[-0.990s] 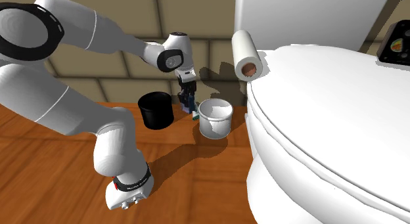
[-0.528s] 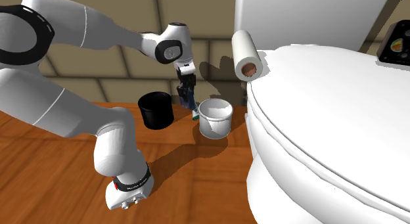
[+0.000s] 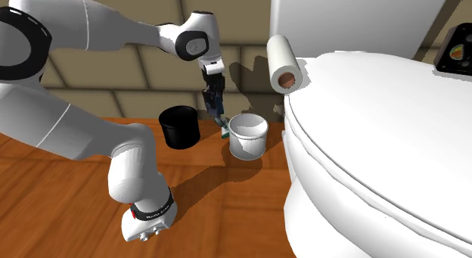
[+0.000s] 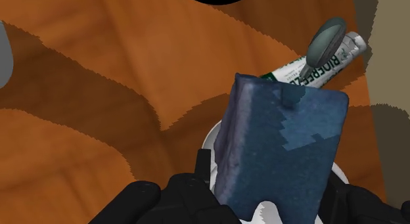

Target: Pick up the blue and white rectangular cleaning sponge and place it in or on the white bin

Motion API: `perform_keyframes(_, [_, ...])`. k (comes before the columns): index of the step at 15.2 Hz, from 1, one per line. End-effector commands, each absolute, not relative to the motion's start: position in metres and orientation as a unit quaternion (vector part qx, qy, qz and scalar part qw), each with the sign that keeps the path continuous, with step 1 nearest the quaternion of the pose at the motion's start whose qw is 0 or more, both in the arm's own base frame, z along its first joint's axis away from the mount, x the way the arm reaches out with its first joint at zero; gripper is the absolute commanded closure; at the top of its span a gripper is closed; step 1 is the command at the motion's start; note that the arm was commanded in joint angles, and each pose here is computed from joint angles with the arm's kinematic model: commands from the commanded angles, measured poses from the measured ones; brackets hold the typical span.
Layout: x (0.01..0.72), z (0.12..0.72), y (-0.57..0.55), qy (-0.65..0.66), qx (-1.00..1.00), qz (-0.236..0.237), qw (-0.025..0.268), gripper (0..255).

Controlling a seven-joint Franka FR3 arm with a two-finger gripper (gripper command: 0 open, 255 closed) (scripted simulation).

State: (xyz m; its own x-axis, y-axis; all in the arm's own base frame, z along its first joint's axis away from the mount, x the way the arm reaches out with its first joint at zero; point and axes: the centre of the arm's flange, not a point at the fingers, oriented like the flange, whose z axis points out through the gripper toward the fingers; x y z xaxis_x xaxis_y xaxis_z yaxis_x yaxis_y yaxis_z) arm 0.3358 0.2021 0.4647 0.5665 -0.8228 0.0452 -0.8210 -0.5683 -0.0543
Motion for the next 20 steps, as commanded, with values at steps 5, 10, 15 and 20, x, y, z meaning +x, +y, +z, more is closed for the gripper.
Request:
perform_keyframes(5, [0.358,0.489,0.187,0.464,-0.885,-0.033,0.013,255])
perform_keyframes(10, [0.413,0.499,0.151,0.464,-0.885,-0.033,0.013,255])
perform_keyframes(15, [0.466,0.509,0.116,0.464,-0.885,-0.033,0.013,255])
perform_keyframes(20, [0.466,0.483,0.116,0.464,-0.885,-0.033,0.013,255])
